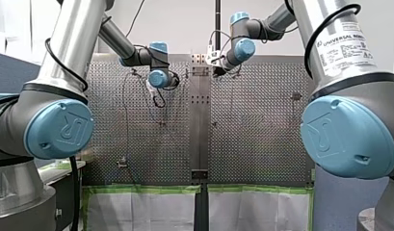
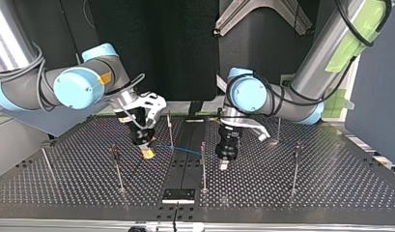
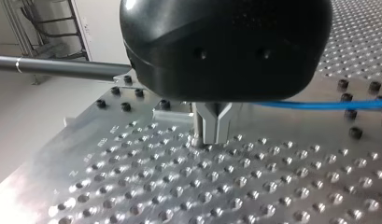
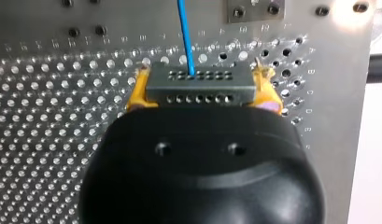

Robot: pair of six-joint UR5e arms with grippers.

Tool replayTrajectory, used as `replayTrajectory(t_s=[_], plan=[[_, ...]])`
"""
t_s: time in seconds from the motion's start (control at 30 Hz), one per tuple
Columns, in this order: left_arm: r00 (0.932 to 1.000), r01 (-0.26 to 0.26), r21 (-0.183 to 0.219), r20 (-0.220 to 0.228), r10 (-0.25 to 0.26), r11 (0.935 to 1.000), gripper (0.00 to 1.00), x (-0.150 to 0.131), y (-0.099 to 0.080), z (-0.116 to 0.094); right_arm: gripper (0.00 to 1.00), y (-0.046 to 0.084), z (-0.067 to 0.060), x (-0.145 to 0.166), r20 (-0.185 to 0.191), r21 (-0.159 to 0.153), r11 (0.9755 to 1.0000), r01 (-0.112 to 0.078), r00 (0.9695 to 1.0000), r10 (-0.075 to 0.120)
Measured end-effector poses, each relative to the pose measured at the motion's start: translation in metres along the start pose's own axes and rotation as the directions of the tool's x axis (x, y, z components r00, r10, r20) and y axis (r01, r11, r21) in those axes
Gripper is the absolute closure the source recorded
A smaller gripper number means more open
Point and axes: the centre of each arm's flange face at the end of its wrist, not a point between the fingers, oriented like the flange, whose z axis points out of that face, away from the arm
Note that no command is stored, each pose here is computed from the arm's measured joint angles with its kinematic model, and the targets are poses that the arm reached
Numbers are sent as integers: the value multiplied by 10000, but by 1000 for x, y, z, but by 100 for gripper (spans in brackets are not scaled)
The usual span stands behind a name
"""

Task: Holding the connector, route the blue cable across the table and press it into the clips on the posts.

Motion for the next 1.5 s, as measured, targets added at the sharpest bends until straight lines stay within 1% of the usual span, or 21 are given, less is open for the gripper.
replayTrajectory(t_s=[0.23, 0.37, 0.5, 0.67, 0.8, 0.83, 0.87, 0.9, 0.93, 0.97, 1.0, 1.03, 1.07, 1.1, 1.13, 1.17, 1.3, 1.5], plan=[[10000, -9, -132, 50, 10, 9999, 100, -5, 9, 6, 100, 14, 4, 0, -38, -104, 9999, -35, 10000, 34], [10000, -49, -196, -21, 49, 9998, 100, -5, 13, 6, 100, 22, 11, -6, 35, -49, 10000, -13, 10000, 14], [9999, -82, -226, -79, 80, 9997, 100, -5, 13, 6, 100, 26, 17, -5, -41, 27, 10000, 36, 10000, -35], [9998, -123, -259, -139, 120, 9996, 100, -4, 14, 5, 100, 27, 21, 5, -273, 115, 9999, 57, 9996, -54], [9998, -112, -268, -150, 108, 9996, 100, -4, 14, 5, 100, 29, 26, 8, -369, 157, 9999, 71, 9993, -65], [9998, -110, -274, -158, 106, 9996, 93, -4, 14, 5, 100, 29, 27, 8, -373, 167, 9998, 73, 9993, -67], [9998, -110, -285, -175, 105, 9995, 83, -4, 14, 5, 100, 29, 27, 8, -374, 184, 9998, 77, 9993, -70], [9998, -110, -299, -191, 105, 9995, 83, -4, 14, 5, 100, 30, 28, 8, -367, 195, 9998, 77, 9993, -70], [9997, -112, -319, -212, 106, 9994, 71, -4, 14, 4, 100, 30, 29, 7, -357, 204, 9998, 76, 9993, -69], [9996, -123, -360, -246, 114, 9993, 63, -4, 14, 4, 100, 30, 29, 6, -341, 214, 9997, 74, 9994, -67], [9995, -140, -404, -278, 129, 9991, 63, -4, 14, 3, 100, 30, 30, 6, -330, 219, 9997, 72, 9994, -65], [9993, -177, -475, -333, 161, 9987, 49, -3, 13, 1, 100, 30, 30, 5, -324, 220, 9997, 71, 9995, -64], [9991, -217, -539, -384, 196, 9983, 39, -3, 13, 0, 100, 30, 30, 5, -312, 222, 9997, 70, 9995, -63], [9987, -271, -611, -439, 244, 9978, 39, -3, 13, -1, 100, 30, 30, 5, -306, 222, 9997, 68, 9995, -62], [9984, -335, -682, -487, 302, 9971, 24, -3, 12, -2, 100, 30, 30, 5, -300, 221, 9997, 67, 9995, -60], [9978, -431, -776, -544, 389, 9961, 0, -4, 12, -4, 100, 30, 30, 4, -297, 224, 9997, 66, 9995, -60], [9955, -717, -1016, -692, 649, 9922, 0, -12, 9, -12, 100, 30, 30, 4, -289, 224, 9997, 64, 9996, -58], [9920, -895, -1311, -1002, 767, 9873, 0, -21, 7, -26, 100, 30, 30, 4, -284, 225, 9997, 48, 9996, -42]])
